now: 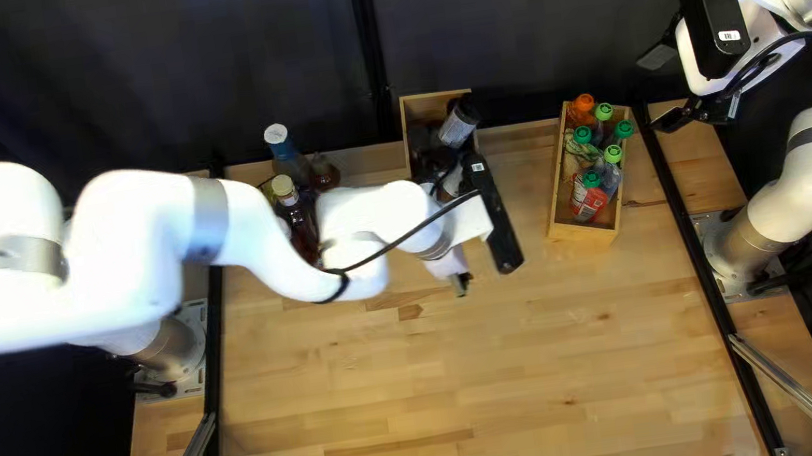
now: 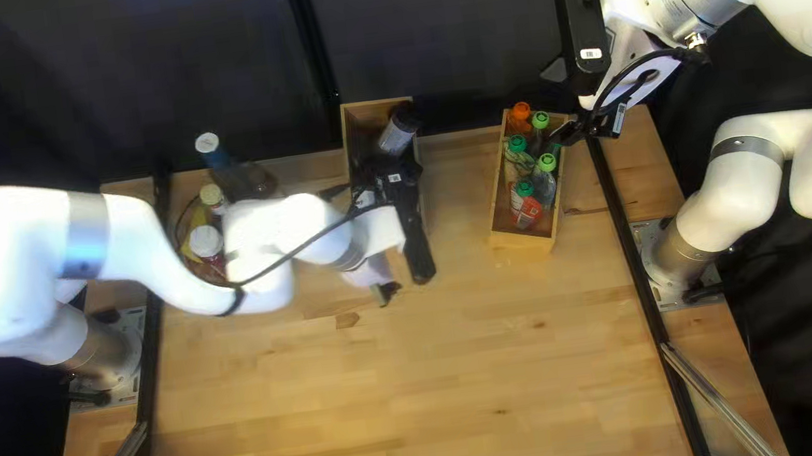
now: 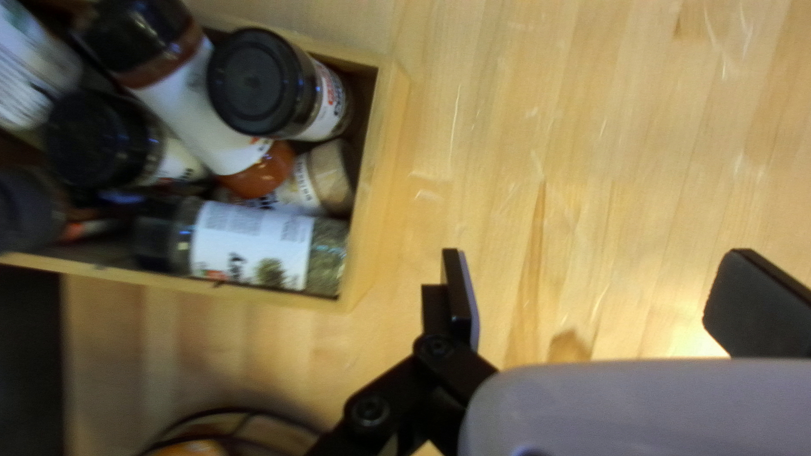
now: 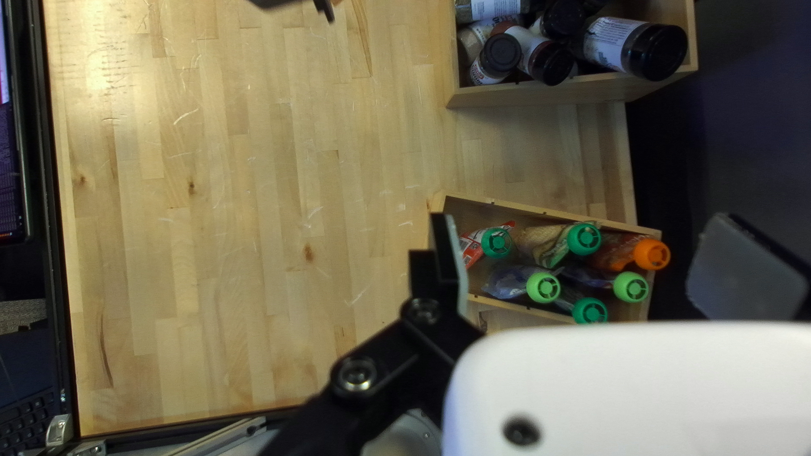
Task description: Separate condiments, baby food and spices and place it in 3 different racks/containers
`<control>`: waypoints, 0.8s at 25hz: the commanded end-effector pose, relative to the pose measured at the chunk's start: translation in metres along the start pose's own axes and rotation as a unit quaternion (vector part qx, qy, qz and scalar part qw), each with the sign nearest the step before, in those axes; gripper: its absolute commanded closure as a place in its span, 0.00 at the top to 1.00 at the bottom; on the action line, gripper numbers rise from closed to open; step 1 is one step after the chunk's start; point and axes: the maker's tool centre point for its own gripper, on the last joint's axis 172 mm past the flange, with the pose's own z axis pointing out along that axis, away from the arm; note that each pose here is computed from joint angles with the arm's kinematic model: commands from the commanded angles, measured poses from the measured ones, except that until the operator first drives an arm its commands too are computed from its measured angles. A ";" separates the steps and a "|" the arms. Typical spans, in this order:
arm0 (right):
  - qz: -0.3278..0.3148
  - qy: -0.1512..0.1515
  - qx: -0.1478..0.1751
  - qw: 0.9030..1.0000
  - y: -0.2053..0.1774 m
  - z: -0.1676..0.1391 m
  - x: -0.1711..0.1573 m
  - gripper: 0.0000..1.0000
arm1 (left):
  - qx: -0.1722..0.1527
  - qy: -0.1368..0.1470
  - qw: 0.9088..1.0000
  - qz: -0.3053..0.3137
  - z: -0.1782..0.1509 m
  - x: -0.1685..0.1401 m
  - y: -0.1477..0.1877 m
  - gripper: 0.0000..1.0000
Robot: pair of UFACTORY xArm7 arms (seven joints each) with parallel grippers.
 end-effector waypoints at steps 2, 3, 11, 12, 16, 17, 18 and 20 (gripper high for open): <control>0.000 0.000 0.000 1.000 0.000 0.000 0.000 1.00 | -0.027 0.008 1.000 -0.002 -0.044 -0.022 -0.022 1.00; 0.000 0.000 0.000 1.000 0.000 0.000 0.000 1.00 | -0.035 0.008 0.999 -0.014 -0.054 -0.023 -0.030 1.00; 0.000 0.000 0.000 1.000 0.000 0.000 0.000 1.00 | -0.097 0.019 0.991 -0.090 -0.140 -0.032 -0.073 1.00; 0.000 0.000 0.000 1.000 0.000 0.000 0.000 1.00 | -0.106 0.022 0.990 -0.094 -0.153 -0.032 -0.075 1.00; 0.000 0.000 0.000 1.000 0.000 0.000 0.000 1.00 | -0.117 0.032 0.988 -0.093 -0.203 -0.026 -0.072 1.00; 0.000 0.000 0.000 1.000 0.000 0.000 0.000 1.00 | -0.115 0.036 0.989 -0.089 -0.223 -0.023 -0.070 1.00; 0.000 0.000 0.000 1.000 0.000 0.000 0.000 1.00 | -0.113 0.039 0.989 -0.087 -0.234 -0.022 -0.068 1.00; 0.000 0.000 0.000 1.000 0.000 0.000 0.000 1.00 | -0.105 0.050 0.990 -0.081 -0.256 -0.022 -0.065 1.00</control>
